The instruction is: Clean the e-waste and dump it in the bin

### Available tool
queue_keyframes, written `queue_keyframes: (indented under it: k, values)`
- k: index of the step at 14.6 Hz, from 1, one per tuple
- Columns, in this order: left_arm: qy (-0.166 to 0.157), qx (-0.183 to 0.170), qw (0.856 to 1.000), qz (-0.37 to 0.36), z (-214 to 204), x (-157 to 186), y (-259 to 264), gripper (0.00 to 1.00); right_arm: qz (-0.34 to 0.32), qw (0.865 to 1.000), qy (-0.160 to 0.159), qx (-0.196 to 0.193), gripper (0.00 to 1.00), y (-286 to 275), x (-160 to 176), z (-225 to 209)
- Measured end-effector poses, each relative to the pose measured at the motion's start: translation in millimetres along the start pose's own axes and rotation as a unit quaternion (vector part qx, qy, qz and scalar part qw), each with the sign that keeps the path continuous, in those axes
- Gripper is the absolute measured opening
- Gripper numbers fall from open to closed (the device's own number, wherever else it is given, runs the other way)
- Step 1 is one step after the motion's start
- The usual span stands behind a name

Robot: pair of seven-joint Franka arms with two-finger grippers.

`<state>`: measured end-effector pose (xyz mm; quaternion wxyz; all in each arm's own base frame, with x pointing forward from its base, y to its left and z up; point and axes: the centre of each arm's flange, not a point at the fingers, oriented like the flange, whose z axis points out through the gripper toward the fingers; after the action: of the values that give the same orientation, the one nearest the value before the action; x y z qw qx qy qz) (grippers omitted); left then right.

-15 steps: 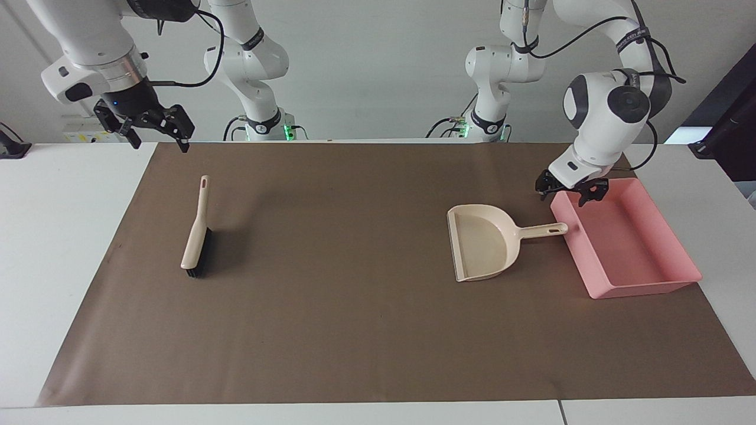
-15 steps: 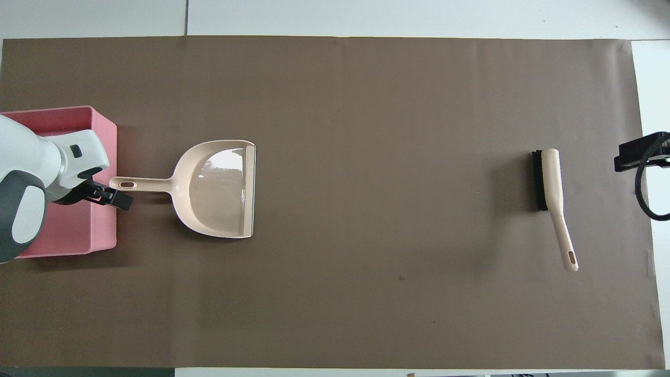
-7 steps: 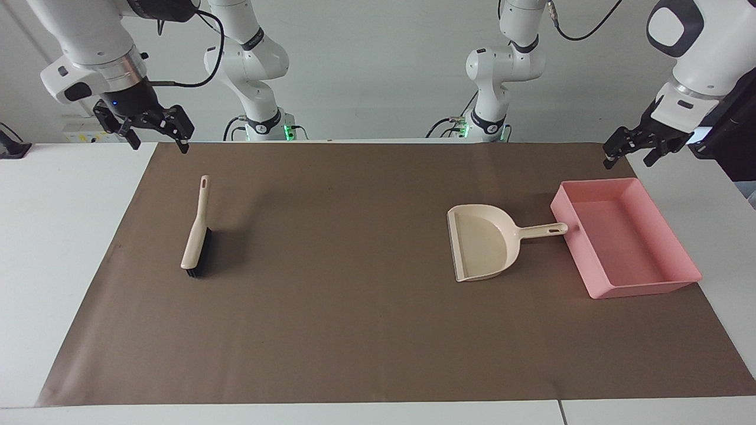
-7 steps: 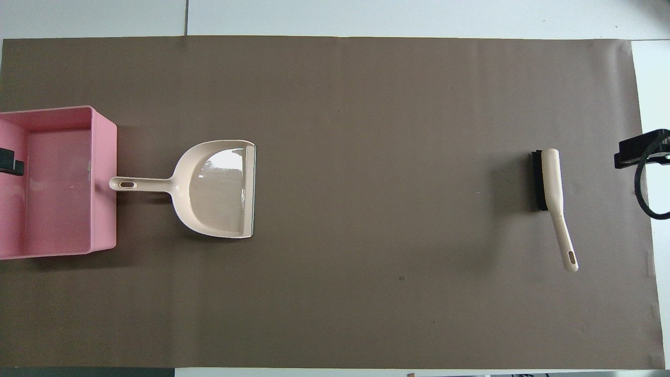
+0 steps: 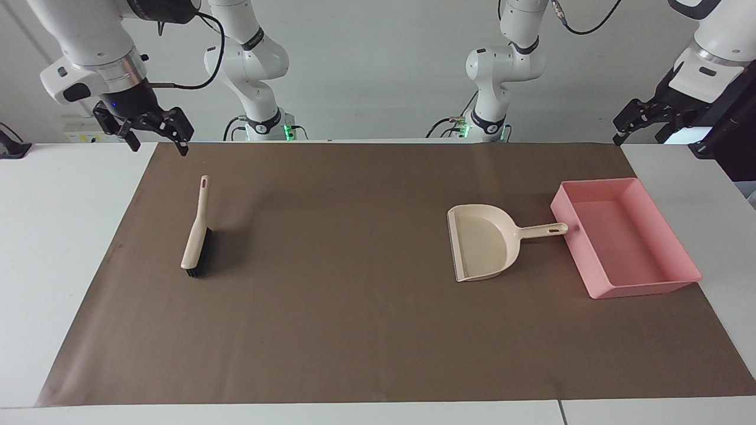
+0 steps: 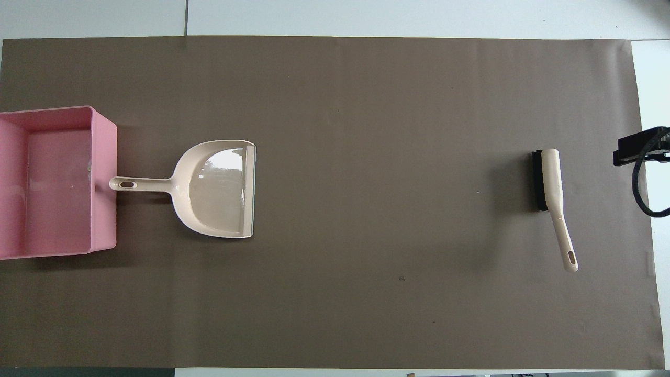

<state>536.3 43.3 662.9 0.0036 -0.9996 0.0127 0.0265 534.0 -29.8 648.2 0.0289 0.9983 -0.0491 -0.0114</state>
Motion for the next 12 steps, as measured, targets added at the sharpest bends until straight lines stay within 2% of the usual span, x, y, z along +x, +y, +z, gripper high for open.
queue_keyframes:
  k: [4, 7, 12]
  values:
    - [-0.002, 0.000, 1.000, 0.000, 1.8, 0.2, 0.7, 0.98, -0.001, 1.000, -0.009, 0.002, 1.00, -0.9, -1.9, 1.4]
    - [0.008, 0.001, 1.000, 0.005, 0.0, 2.9, 5.7, 0.98, -0.001, 1.000, -0.009, 0.003, 1.00, -1.5, -1.9, 1.4]
    - [0.016, 0.002, 1.000, 0.014, -1.7, 6.7, 41.3, 0.98, -0.002, 1.000, -0.009, 0.003, 1.00, -1.9, -2.0, 1.3]
